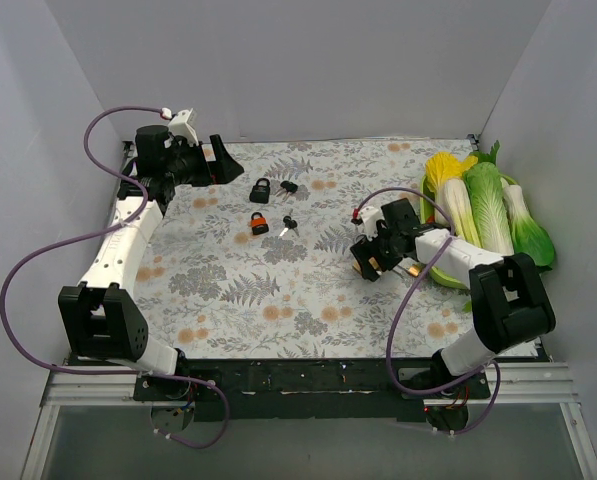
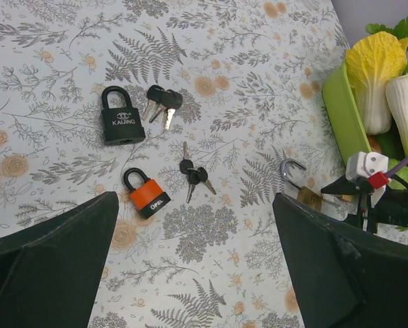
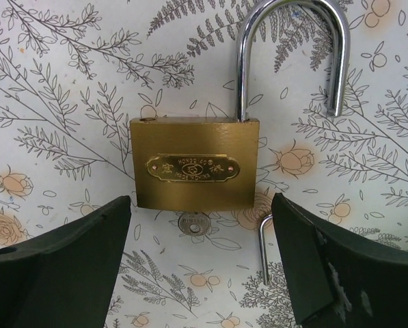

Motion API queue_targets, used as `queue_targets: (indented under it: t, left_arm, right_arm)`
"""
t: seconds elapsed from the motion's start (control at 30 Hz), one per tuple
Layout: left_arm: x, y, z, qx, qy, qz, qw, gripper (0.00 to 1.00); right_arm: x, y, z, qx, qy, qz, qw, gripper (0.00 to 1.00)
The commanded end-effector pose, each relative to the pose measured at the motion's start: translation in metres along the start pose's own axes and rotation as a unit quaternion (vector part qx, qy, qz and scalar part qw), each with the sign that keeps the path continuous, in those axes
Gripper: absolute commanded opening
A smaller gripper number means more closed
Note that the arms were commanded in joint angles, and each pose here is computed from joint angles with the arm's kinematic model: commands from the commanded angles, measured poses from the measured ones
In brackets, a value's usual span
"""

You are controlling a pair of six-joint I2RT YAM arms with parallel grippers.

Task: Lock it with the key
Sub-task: Pick up the lock from the center of the board.

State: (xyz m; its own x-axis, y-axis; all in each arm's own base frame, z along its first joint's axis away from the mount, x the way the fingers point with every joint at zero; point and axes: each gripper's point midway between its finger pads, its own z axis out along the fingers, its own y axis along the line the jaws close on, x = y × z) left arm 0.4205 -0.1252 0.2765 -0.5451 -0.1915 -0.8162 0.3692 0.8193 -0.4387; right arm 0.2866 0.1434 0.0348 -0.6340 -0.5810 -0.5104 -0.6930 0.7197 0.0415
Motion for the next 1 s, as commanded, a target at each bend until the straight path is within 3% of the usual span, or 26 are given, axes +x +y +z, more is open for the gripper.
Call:
queue_targets:
  t: [0.0,0.63,0.73,0.93,0.97]
  left_arm:
    - [-0.012,-0.013,-0.015,0.014,-0.028,0.019,0.999,0.98]
    - [-0.005,-0.006,-0.012,-0.001,-0.018,-0.002,1.000,0.98]
    - [-0.004,-0.004,-0.013,-0.007,-0.019,-0.003,1.000,0.98]
    - [0.004,-0.008,-0.013,0.012,-0.003,0.017,1.000,0.98]
    - [0.006,-0.009,-0.013,0.017,0.001,0.020,1.000,0.98]
  right_arm:
    - [-0.025,-0.006,0.002,0.001,-0.028,-0.004,1.000,0.91]
    - [-0.006,-0.001,0.035,0.008,0.010,-0.022,1.000,0.88]
    - [-0.002,0.000,0.037,0.012,0.019,-0.021,1.000,0.84]
    - [-0.003,0.010,0.030,-0.011,0.024,-0.004,1.000,0.51]
    - [-0.005,0.013,0.028,-0.018,0.022,-0.002,1.000,0.40]
